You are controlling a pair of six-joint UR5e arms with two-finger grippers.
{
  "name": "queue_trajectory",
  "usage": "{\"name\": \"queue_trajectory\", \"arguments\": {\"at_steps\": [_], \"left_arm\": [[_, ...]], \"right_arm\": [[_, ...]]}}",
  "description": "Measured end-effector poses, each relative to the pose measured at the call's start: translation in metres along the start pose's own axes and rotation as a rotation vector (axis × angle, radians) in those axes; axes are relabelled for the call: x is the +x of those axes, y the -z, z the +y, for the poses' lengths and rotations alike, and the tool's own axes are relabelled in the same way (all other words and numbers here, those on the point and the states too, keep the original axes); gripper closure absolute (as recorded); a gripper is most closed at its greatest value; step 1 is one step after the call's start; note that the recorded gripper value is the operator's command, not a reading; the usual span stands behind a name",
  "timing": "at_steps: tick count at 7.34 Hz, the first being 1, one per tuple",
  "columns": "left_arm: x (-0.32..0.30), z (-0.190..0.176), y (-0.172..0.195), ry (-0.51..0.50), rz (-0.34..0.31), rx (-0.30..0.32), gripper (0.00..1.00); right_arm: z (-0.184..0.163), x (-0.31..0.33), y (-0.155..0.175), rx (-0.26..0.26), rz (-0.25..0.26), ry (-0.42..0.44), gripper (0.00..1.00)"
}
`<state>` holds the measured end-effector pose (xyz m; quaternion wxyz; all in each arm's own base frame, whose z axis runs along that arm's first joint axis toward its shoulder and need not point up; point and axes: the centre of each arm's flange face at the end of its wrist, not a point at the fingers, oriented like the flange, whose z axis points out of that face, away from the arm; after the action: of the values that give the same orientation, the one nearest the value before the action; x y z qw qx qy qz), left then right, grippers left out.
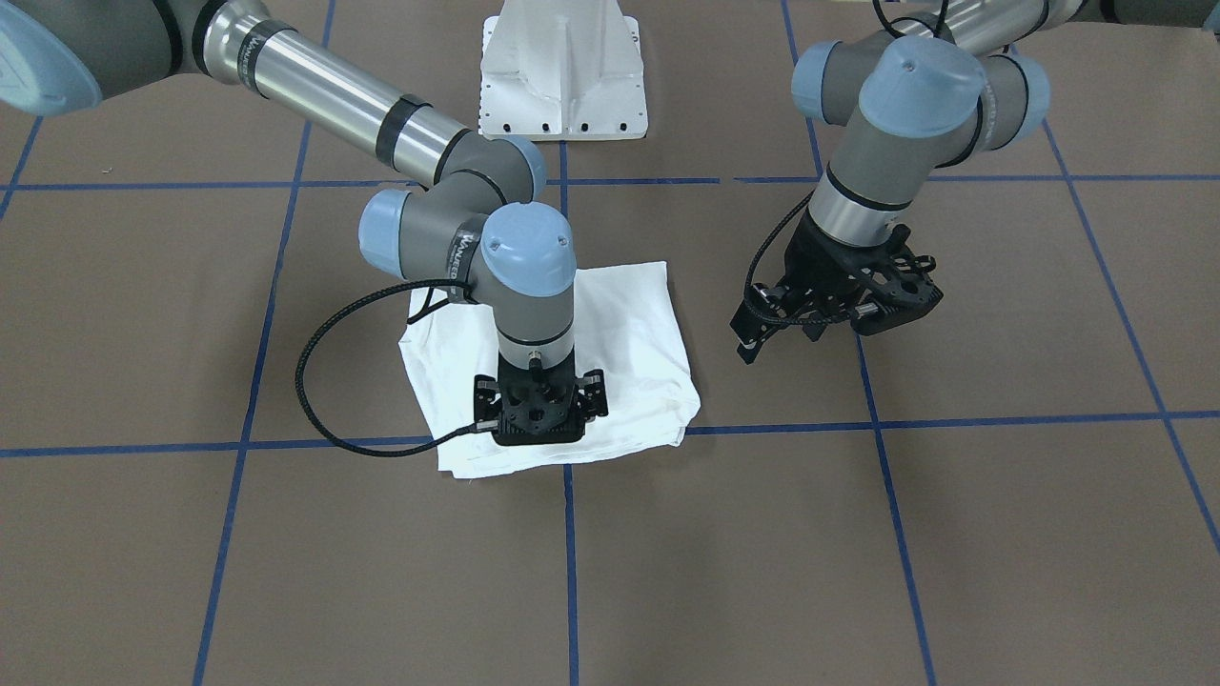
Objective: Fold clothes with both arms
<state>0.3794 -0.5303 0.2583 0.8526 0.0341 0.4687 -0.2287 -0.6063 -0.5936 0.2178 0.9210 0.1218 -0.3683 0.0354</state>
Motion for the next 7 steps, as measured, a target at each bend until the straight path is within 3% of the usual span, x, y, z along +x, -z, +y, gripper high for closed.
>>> {"name": "queue_trajectory", "arguments": {"at_steps": [2, 4, 5, 7], "left_arm": [[0.000, -0.003, 0.002, -0.011, 0.004, 0.004, 0.00], [-0.017, -0.024, 0.009, -0.121, -0.006, 0.030, 0.00], [-0.043, -0.050, 0.016, -0.193, -0.028, 0.045, 0.00], [-0.143, -0.134, 0.057, -0.407, -0.103, 0.053, 0.00]], "right_arm": [[-0.035, 0.024, 0.002, 0.038, -0.005, 0.031, 0.00], [-0.080, 0.076, 0.035, 0.017, -0.022, 0.073, 0.00], [-0.104, 0.127, 0.058, -0.017, -0.023, 0.097, 0.00], [-0.130, 0.259, 0.104, -0.072, 0.015, 0.170, 0.00]]}}
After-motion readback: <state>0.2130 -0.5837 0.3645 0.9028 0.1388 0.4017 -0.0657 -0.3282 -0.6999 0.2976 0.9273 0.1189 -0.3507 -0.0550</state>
